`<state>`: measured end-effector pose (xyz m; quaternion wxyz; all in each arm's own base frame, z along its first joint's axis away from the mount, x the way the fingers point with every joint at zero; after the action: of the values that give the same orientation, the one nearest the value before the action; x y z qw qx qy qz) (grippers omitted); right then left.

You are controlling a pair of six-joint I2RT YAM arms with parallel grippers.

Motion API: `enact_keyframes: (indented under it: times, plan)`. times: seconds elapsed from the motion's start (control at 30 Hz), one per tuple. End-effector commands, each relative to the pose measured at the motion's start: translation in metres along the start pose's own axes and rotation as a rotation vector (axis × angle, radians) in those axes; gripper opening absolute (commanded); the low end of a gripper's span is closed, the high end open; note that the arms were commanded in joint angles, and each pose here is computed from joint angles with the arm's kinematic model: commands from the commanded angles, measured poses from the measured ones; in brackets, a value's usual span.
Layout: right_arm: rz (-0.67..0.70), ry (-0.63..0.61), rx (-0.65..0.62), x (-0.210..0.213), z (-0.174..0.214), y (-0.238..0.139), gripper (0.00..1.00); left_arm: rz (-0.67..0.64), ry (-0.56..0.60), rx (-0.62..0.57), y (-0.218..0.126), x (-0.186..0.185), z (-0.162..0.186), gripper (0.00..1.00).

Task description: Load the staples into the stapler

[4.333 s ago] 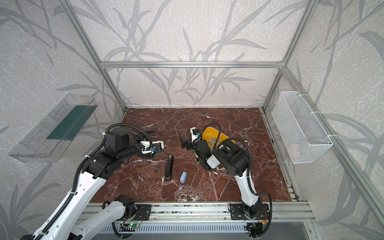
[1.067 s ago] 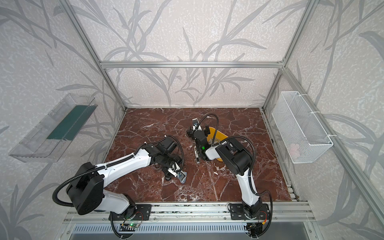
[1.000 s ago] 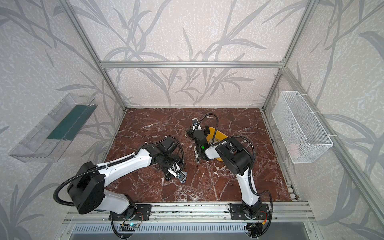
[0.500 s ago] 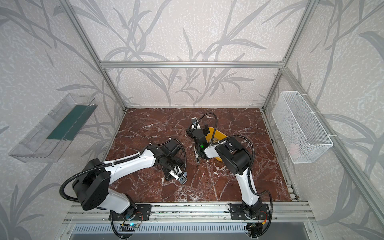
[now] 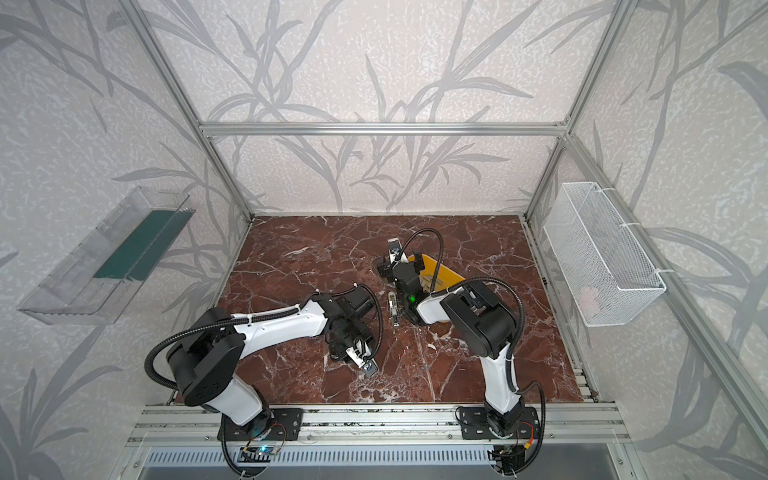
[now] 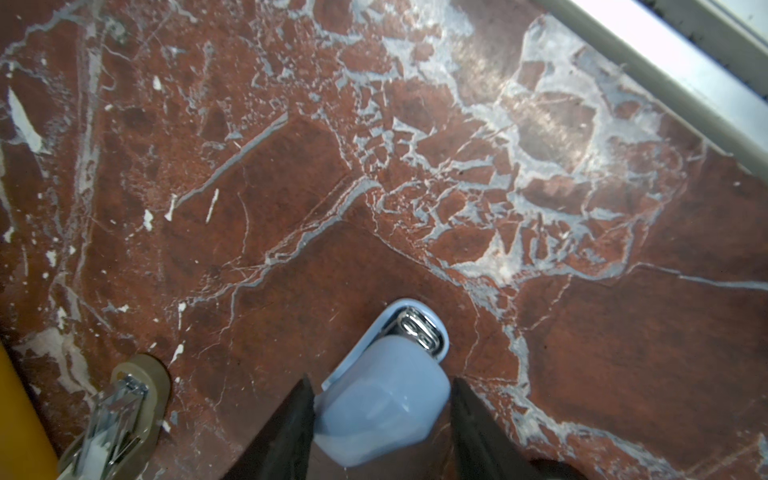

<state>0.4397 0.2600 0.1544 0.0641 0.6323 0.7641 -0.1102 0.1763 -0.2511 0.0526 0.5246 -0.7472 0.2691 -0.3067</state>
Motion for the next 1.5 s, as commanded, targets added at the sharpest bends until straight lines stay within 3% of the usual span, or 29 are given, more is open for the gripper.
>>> enact_keyframes:
  times: [0.0, 0.17, 0.37, 0.6, 1.37, 1.47]
  plan:
    - [-0.022, 0.056, -0.069, -0.004, -0.026, -0.010, 0.99, 0.014, 0.024, 0.015, 0.000, 0.006, -0.001, 0.46]
    - [-0.037, 0.067, -0.077, -0.007, -0.032, -0.018, 0.99, 0.014, -0.001, 0.006, 0.001, 0.012, -0.003, 0.42]
    - [-0.050, 0.076, -0.075, -0.008, -0.037, -0.021, 0.99, 0.029, -0.008, -0.030, 0.001, 0.008, -0.009, 0.53]
    - [-0.065, 0.089, -0.069, -0.007, -0.038, -0.024, 0.99, 0.077, -0.046, -0.088, -0.004, 0.007, -0.021, 0.55]
    - [-0.065, 0.108, -0.078, -0.016, -0.046, -0.036, 0.99, 0.119, -0.043, -0.052, 0.007, 0.002, -0.016, 0.47]
    - [-0.074, 0.114, -0.080, -0.017, -0.048, -0.040, 0.99, 0.118, -0.047, -0.057, 0.006, 0.003, -0.017, 0.39]
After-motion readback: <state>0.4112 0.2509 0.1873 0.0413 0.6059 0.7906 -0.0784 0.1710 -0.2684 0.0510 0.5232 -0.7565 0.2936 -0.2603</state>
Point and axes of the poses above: each gripper's point midway between its finger pads, its own y axis out along the fingers, its own x axis along the line the jaws close on, z = x × y, the point moved 2 cm from there along -y, back along the fingers, and after that the axes turned 7 degrees about -y, right-handed, at the moved point
